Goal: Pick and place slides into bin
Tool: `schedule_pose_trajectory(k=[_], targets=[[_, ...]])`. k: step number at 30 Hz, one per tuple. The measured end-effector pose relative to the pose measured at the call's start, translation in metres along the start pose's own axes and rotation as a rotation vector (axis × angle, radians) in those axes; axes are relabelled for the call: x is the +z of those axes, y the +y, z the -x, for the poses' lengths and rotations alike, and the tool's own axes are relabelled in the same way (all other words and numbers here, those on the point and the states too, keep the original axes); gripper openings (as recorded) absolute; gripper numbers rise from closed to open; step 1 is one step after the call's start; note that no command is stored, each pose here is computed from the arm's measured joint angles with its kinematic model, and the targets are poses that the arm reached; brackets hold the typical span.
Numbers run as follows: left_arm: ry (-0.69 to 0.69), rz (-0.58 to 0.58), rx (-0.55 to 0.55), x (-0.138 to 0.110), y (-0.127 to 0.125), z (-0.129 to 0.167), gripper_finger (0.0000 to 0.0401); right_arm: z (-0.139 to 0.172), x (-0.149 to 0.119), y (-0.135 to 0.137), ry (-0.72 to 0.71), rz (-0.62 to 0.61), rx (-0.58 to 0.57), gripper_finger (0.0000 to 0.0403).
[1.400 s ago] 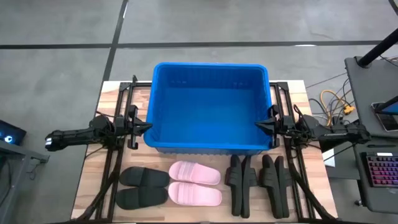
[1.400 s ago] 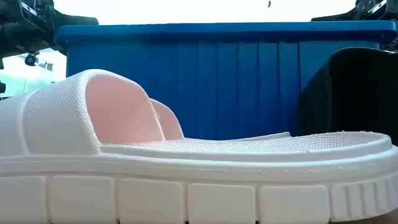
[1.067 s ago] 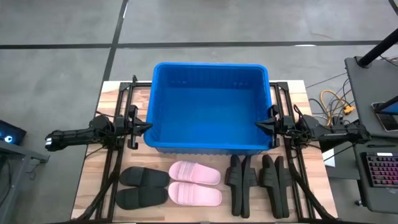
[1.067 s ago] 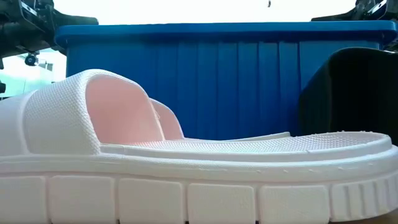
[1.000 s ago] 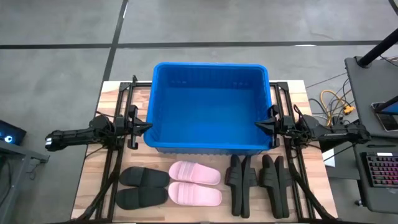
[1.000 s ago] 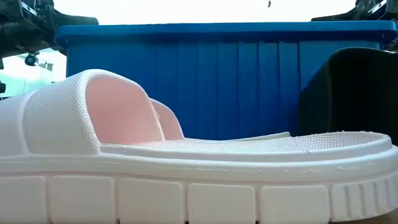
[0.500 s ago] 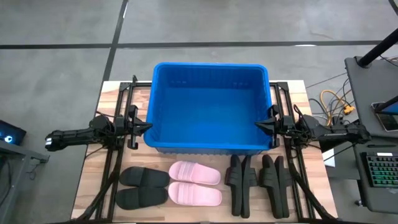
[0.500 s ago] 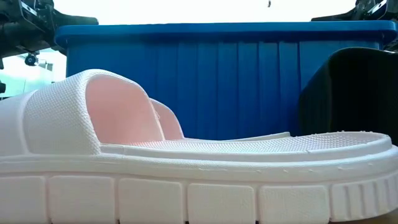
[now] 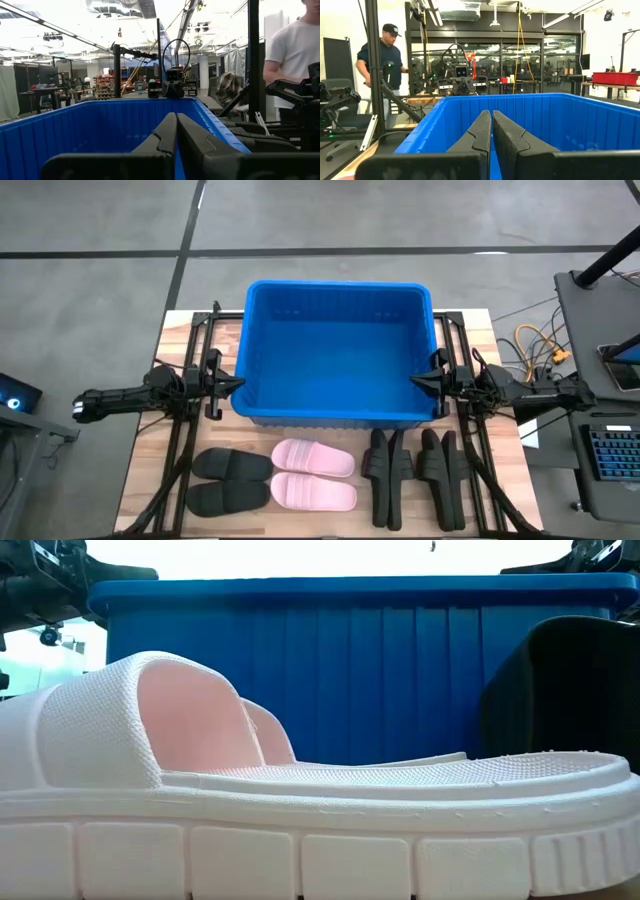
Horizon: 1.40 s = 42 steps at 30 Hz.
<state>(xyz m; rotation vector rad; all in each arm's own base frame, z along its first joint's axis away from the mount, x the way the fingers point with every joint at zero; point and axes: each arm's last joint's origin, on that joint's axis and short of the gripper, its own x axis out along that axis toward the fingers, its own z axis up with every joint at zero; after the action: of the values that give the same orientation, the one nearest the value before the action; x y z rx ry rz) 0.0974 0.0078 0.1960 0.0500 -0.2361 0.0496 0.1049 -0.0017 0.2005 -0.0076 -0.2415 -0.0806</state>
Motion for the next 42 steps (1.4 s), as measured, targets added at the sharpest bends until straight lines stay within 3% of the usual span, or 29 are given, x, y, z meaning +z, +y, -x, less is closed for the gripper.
schedule_pose_trajectory(k=[30, 37, 42], targets=[[0.000, 0.000, 0.000, 0.0000, 0.0000, 0.0000, 0.0000, 0.0000, 0.0001, 0.0000, -0.002, 0.023, 0.001, 0.0009], [0.000, 0.000, 0.000, 0.0000, 0.0000, 0.0000, 0.0000, 0.0000, 0.0008, 0.0000, -0.010, -0.060, -0.001, 0.0009], [0.000, 0.000, 0.000, 0.0000, 0.0000, 0.0000, 0.0000, 0.0001, 0.0012, 0.0000, -0.018, -0.050, 0.000, 0.0009]])
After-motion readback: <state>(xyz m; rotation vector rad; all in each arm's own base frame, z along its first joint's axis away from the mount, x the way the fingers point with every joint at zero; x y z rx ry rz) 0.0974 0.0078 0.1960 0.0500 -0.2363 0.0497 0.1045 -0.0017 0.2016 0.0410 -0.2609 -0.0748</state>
